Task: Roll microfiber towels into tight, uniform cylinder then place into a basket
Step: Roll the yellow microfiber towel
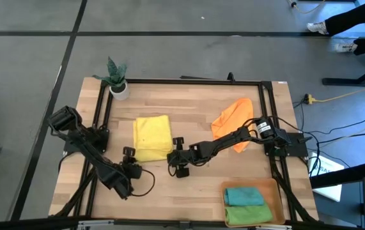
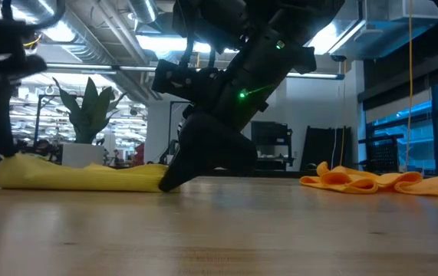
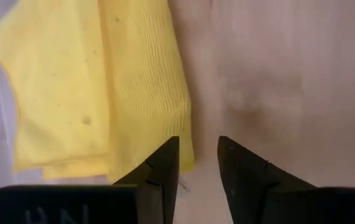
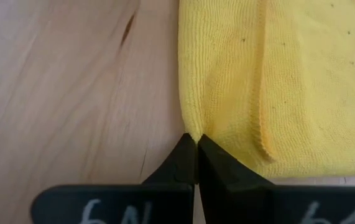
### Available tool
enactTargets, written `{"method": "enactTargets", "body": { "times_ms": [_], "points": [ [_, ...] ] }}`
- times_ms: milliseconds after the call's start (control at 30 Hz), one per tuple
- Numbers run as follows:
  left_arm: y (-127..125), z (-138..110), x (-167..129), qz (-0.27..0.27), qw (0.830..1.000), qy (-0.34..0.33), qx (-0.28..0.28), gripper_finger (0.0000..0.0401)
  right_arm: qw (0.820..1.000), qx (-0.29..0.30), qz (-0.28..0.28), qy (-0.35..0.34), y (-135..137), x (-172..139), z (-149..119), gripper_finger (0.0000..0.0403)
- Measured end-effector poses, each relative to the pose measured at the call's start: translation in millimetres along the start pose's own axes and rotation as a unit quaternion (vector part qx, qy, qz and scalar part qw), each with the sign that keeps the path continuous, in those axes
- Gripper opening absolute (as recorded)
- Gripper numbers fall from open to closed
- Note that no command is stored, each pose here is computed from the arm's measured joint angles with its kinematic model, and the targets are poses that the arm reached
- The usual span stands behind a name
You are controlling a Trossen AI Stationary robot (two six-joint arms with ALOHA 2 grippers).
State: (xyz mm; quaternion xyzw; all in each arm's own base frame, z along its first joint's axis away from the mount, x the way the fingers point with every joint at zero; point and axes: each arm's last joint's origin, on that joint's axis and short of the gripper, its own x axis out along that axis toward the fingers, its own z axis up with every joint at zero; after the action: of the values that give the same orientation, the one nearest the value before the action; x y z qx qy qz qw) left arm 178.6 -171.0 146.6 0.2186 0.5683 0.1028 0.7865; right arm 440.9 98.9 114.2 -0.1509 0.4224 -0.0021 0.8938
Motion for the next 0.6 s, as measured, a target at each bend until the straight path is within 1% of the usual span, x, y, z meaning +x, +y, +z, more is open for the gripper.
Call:
{"method": "enactTargets", "body": {
  "times_ms": [133, 200, 267, 433, 600],
  "points": [
    [1, 7, -12, 0.023, 0.999, -0.021, 0.007, 0.0101, 1.000, 0.000, 0.000, 0.000, 0, 0, 0, 0.0006],
    [2, 8, -12, 0.038, 0.999, -0.035, 0.007, 0.0101, 1.000, 0.000, 0.000, 0.000, 0, 0, 0, 0.0006],
    [3, 6, -9, 0.045, 0.998, -0.035, 0.007, 0.0101, 1.000, 0.000, 0.007, -0.001, 0, 0, 0, 0.0006],
    [2, -4, 8, 0.031, 0.999, -0.024, -0.025, 0.0101, 1.000, 0.000, 0.008, -0.002, 0, 0, 0, 0.0006],
    [1, -9, 14, 0.022, 0.999, -0.018, -0.030, 0.0101, 1.000, 0.000, 0.008, -0.001, 0, 0, 0, 0.0006]
  ]
}}
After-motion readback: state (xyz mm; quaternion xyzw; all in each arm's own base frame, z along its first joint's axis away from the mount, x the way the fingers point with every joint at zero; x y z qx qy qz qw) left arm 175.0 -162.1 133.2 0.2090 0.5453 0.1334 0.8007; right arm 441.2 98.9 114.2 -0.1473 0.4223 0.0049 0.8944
